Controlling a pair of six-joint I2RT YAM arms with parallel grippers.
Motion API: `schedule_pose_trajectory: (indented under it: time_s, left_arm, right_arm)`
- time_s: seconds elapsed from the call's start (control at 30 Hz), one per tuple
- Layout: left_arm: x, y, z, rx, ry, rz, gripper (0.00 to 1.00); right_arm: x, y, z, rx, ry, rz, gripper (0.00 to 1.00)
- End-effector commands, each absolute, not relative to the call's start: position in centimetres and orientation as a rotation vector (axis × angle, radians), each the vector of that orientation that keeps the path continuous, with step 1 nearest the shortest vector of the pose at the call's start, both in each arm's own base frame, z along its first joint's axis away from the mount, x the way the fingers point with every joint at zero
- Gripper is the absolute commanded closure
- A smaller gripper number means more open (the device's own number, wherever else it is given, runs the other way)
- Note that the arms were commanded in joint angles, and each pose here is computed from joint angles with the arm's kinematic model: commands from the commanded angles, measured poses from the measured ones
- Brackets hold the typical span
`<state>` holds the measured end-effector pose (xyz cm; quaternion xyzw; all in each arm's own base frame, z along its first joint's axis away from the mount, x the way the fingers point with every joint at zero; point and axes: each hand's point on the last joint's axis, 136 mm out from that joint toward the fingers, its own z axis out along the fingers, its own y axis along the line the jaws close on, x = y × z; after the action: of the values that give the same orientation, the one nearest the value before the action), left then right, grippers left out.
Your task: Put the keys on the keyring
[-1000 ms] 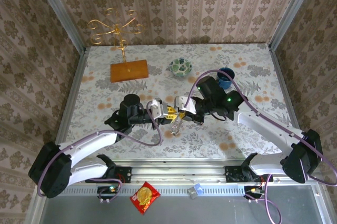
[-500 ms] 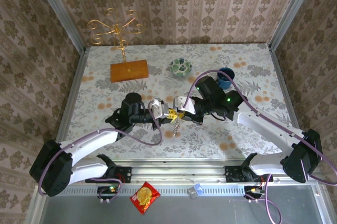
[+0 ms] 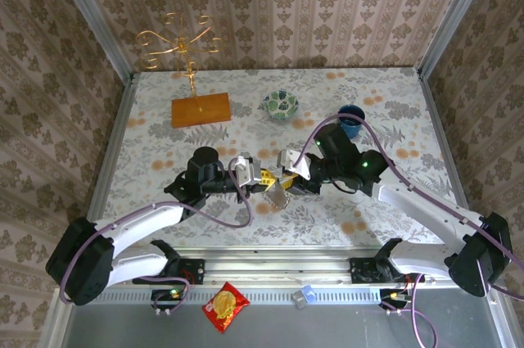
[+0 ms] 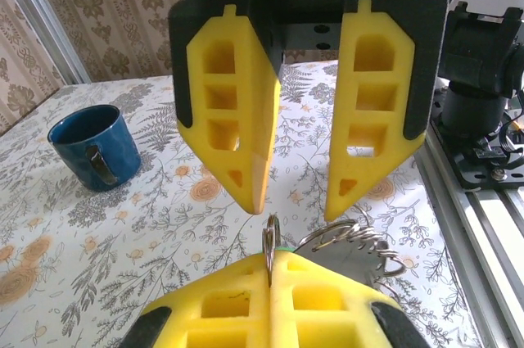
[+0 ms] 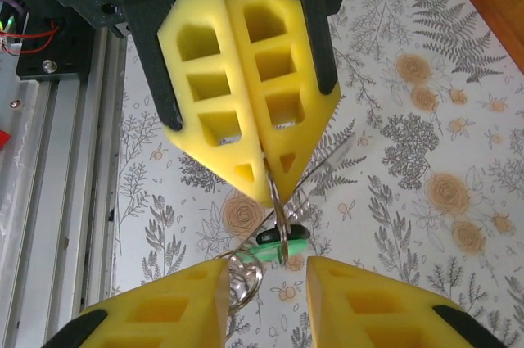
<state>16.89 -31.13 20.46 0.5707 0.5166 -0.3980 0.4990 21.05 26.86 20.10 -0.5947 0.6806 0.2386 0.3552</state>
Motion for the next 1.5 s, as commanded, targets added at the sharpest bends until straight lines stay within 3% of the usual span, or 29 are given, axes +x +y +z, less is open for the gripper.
schedule_pose_trajectory:
  time_s: [0.0,0.53,1.07,1.47]
  left_arm:
    - [16.6,-31.1,22.3,1.341,1.175,-0.968,1.0]
    - [16.3,-31.1,22.5,1.333,1.155,-0.969,1.0]
    - [16.3,-31.1,22.7,1.333,1.146,-0.967,1.0]
    - [16.2,-31.1,23.1,1.32,1.129,-0.968,1.0]
  right_arm:
    - [20.8,26.8,20.7,-1.49,1.744,0.65,0.68]
    - [21.7,27.4,22.0,-1.491,1.666,0.633,0.7]
    - [21.8,28.0,21.7,-1.52,1.676,0.664,1.0]
    - [22.8,27.6,19.2,-1.539,1.773,0.647,1.0]
